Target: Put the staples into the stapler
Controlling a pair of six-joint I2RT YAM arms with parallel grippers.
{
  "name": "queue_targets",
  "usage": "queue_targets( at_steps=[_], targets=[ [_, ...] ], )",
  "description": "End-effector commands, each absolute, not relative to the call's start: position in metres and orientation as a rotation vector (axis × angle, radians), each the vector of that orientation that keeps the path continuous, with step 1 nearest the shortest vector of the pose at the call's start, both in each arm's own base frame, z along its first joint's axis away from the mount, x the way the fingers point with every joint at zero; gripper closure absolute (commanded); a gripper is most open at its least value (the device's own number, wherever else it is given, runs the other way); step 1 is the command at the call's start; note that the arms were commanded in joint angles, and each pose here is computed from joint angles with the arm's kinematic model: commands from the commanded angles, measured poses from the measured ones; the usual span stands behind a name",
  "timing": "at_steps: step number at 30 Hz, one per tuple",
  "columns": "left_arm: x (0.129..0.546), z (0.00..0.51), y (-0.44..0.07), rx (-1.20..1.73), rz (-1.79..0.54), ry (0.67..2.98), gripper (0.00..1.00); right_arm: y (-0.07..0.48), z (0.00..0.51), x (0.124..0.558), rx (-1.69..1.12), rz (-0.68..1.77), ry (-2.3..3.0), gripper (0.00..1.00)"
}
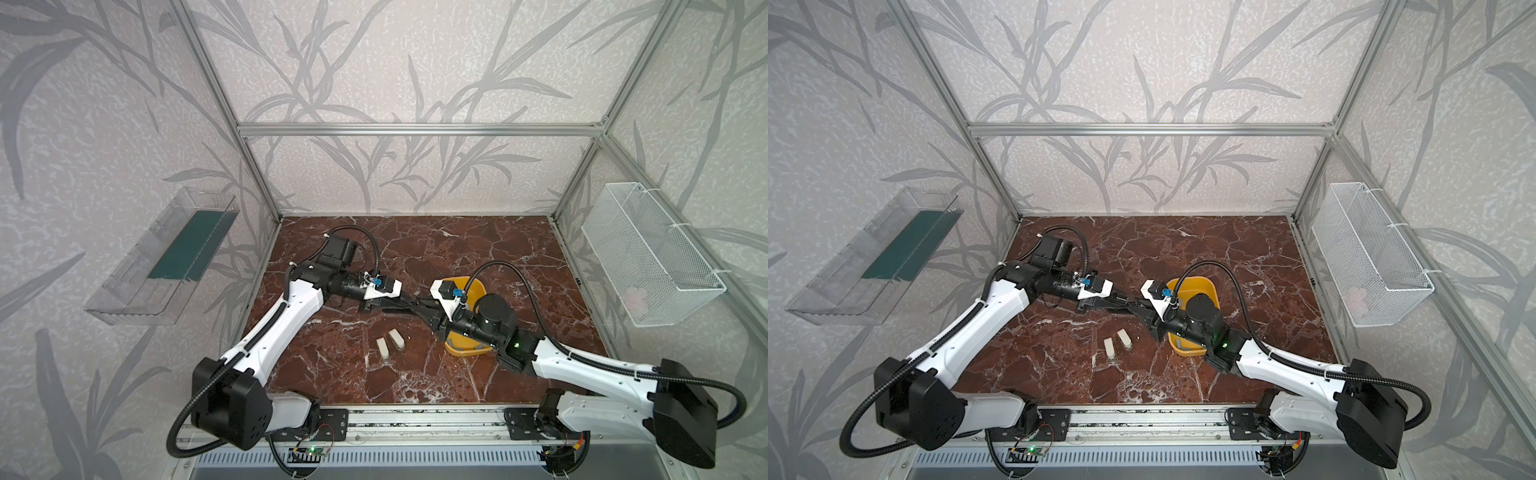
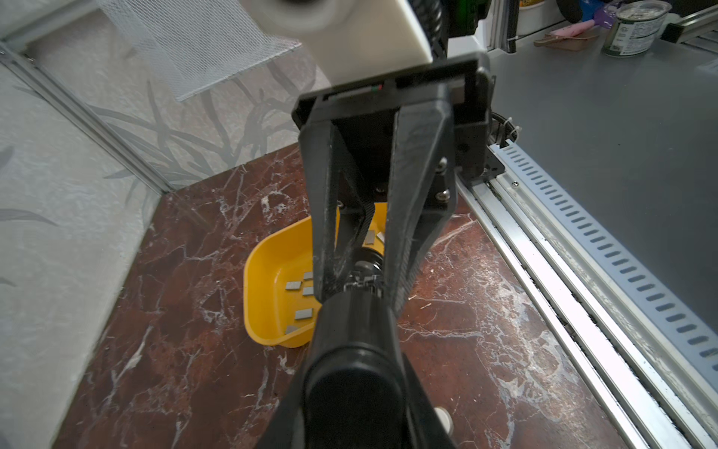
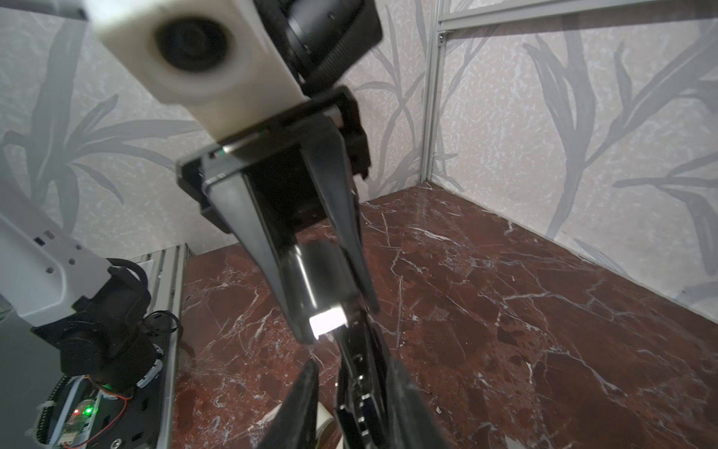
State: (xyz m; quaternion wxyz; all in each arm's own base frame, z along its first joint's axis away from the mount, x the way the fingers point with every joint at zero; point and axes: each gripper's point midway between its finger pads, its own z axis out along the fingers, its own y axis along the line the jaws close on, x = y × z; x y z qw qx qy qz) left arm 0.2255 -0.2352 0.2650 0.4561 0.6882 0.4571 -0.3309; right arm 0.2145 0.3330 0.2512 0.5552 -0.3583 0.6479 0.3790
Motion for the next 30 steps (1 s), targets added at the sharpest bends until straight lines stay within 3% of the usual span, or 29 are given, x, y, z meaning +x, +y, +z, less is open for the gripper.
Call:
queue_targets(
  at_steps=[1,23,30],
  targets=[
    [0.213,0.316,-0.235,1.615,-0.836,0.902,1.0,0.337,0.219,0.21,-0.904,0.89,1.637,0.68],
    [0.213,0.329,-0.234,1.534,-0.92,0.872,1.0,0.347,0.202,0.216,-0.949,0.87,1.697,0.66],
    [0.219,0.333,-0.235,1.492,-0.993,0.861,1.0,0.361,0.207,0.193,-1.051,0.929,1.637,0.65]
  ],
)
